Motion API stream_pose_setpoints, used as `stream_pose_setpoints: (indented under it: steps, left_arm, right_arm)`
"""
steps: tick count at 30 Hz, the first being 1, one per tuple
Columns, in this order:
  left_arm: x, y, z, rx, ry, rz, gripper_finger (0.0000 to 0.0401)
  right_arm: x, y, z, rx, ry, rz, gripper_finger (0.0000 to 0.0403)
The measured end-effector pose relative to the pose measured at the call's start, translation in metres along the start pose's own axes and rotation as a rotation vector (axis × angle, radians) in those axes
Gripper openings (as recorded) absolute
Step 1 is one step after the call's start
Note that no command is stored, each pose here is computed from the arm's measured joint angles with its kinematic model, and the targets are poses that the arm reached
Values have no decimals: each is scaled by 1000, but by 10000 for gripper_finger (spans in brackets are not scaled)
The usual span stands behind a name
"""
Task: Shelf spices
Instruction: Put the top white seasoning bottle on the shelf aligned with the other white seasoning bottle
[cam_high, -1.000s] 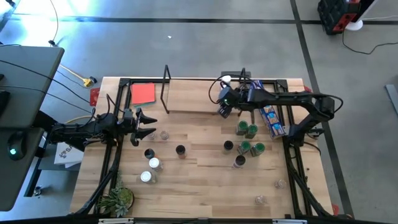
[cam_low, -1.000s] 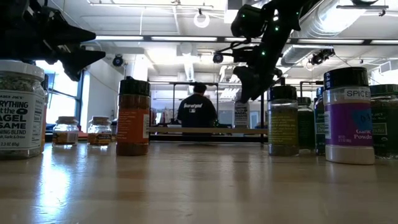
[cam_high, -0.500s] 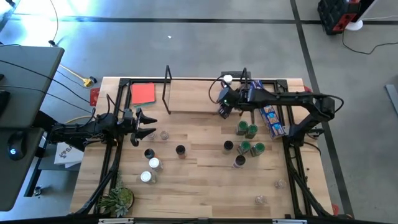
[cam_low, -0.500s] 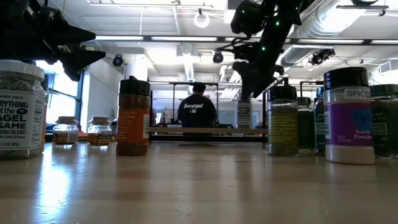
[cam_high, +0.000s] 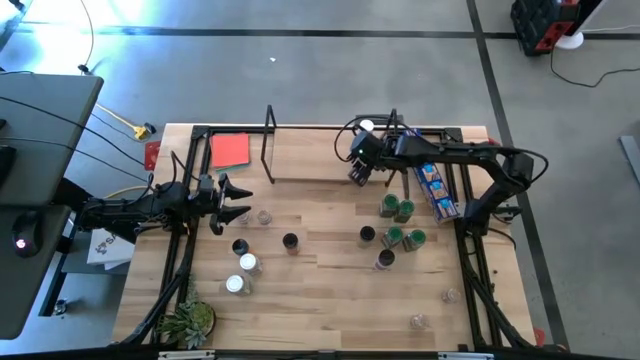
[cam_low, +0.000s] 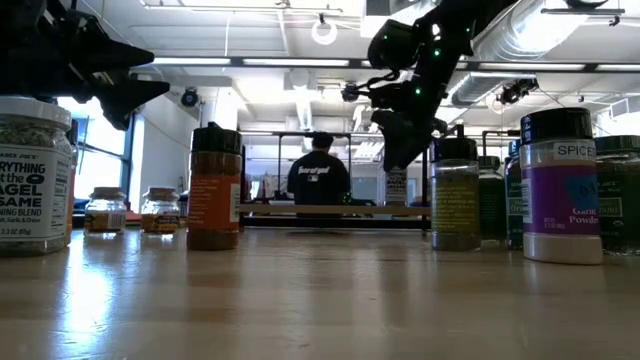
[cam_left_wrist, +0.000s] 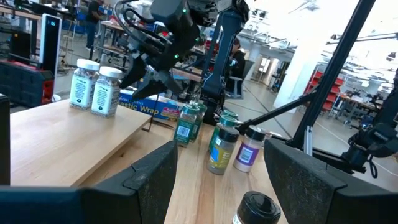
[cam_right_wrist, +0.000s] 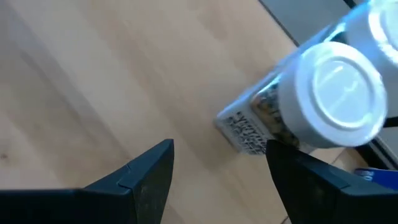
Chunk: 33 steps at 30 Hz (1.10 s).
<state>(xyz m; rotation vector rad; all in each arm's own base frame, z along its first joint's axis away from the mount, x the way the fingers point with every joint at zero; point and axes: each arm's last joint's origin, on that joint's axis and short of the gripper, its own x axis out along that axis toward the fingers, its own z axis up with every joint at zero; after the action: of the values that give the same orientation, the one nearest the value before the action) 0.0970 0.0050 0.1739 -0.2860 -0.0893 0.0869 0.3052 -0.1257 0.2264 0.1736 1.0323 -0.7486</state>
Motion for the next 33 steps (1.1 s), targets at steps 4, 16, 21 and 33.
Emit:
stream_pose_setpoints:
  steps: [4,16,21,33]
  left_arm:
    - [0,0,0,0,1,0,236]
    - [0,0,0,0,1,0,236]
    - [0,0,0,0,1,1,236]
    - [0,0,0,0,2,-2,236]
  right_arm:
    - [0,-2,0,-1,-11,-67,252]
    - [0,-1,2,13,-28,-63,252]
    - [1,-3,4,35,-43,-65,252]
    - [-3,-1,7,55,-69,-83,252]
